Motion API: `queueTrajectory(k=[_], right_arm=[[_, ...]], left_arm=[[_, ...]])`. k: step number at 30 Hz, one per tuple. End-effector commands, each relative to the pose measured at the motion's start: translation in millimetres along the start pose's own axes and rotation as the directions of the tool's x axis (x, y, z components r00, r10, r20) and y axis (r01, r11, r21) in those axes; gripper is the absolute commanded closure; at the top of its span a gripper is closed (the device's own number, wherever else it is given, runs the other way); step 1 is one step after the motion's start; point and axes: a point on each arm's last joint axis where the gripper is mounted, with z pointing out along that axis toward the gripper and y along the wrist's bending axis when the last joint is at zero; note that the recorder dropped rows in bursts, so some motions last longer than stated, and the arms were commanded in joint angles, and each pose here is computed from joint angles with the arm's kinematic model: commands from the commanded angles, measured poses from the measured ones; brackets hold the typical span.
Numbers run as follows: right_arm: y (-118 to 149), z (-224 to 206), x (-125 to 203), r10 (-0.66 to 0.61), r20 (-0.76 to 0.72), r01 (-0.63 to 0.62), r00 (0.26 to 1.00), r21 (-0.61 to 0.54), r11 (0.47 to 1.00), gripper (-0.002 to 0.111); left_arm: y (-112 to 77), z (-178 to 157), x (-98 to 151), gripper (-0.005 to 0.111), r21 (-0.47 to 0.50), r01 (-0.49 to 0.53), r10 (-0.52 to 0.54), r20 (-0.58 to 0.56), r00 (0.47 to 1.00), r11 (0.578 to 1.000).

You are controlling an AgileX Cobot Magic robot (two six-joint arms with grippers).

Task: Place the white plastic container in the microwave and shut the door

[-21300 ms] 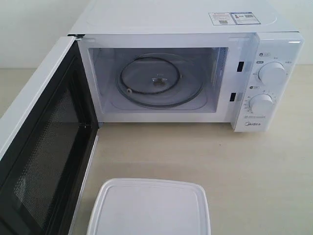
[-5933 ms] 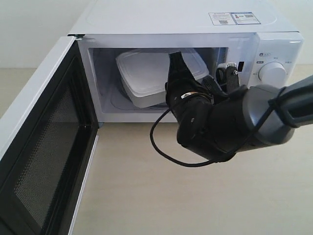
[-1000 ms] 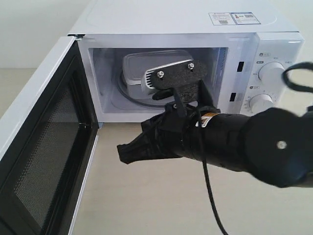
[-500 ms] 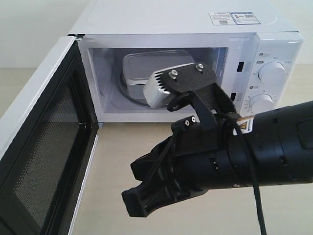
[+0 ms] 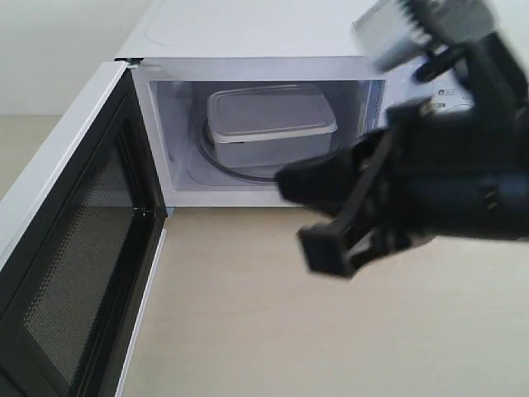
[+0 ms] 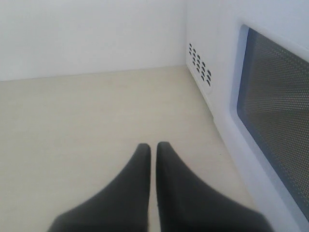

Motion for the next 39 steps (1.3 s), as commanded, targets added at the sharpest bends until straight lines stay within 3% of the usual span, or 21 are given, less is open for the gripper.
queueTrajectory(k=[1, 6, 10, 22, 26, 39], right_arm=[[-23, -44, -14, 0.001, 0.143, -0.021, 0.990, 0.135, 0.991, 0.108], [-36, -95, -12, -0.004, 0.288, -0.083, 0.958, 0.289, 0.954, 0.108], [-37, -123, 8, -0.030, 0.369, -0.128, 0.929, 0.398, 0.908, 0.108], [-37, -141, 98, -0.146, 0.528, -0.245, 0.836, 0.598, 0.763, 0.108], [-35, -141, 123, -0.161, 0.573, -0.292, 0.804, 0.615, 0.732, 0.108], [-53, -120, 159, -0.105, 0.513, -0.309, 0.852, 0.655, 0.690, 0.108]], left_arm=[[0.0, 0, 1, 0.102, -0.002, -0.004, 0.004, -0.001, 1.000, 1.000], [0.0, 0, 1, 0.102, -0.002, -0.004, 0.004, -0.001, 1.000, 1.000], [0.0, 0, 1, 0.102, -0.002, -0.004, 0.004, -0.001, 1.000, 1.000], [0.0, 0, 1, 0.102, -0.002, -0.004, 0.004, -0.001, 1.000, 1.000], [0.0, 0, 1, 0.102, -0.002, -0.004, 0.004, -0.001, 1.000, 1.000], [0.0, 0, 1, 0.102, -0.002, -0.004, 0.004, -0.001, 1.000, 1.000]])
